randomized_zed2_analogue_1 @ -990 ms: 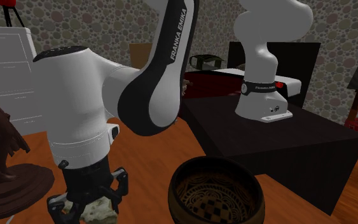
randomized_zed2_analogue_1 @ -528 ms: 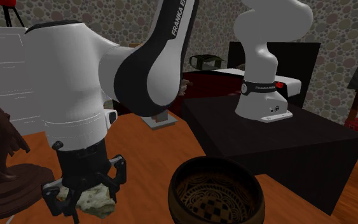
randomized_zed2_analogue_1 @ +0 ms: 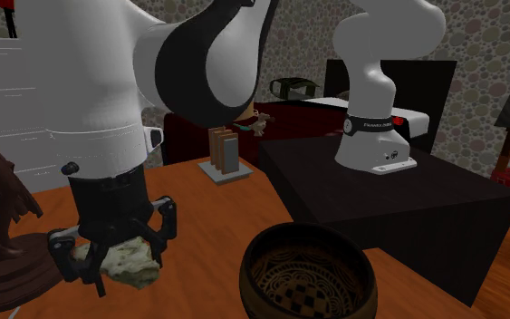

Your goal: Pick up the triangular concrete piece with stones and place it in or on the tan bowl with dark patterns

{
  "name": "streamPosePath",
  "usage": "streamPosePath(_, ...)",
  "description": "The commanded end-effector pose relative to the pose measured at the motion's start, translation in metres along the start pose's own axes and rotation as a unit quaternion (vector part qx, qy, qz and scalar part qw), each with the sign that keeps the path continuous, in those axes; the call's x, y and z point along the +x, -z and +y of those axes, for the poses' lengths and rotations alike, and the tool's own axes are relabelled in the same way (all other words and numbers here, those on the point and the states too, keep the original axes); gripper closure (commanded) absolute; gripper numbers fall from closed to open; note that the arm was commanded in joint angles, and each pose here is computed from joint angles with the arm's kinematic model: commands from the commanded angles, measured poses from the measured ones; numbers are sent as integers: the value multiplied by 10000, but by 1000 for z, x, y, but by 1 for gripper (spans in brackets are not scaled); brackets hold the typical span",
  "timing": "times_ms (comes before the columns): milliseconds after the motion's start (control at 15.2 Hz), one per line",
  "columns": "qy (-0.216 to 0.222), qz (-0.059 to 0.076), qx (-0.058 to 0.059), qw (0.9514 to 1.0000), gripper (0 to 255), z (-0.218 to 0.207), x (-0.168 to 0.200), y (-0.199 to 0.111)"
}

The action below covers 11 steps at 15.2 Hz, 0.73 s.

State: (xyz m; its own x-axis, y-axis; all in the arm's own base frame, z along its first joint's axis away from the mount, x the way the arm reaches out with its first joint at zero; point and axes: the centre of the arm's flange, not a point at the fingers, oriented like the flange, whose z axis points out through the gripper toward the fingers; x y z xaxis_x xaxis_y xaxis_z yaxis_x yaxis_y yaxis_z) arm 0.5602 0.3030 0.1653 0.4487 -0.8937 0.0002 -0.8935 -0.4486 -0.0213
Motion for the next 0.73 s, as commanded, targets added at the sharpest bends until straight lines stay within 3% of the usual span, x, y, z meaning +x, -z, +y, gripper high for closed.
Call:
streamPosePath(0,-1,0,-1,10000,255,-1,0,11)
streamPosePath(660,-1,0,-1,10000,255,-2,0,64)
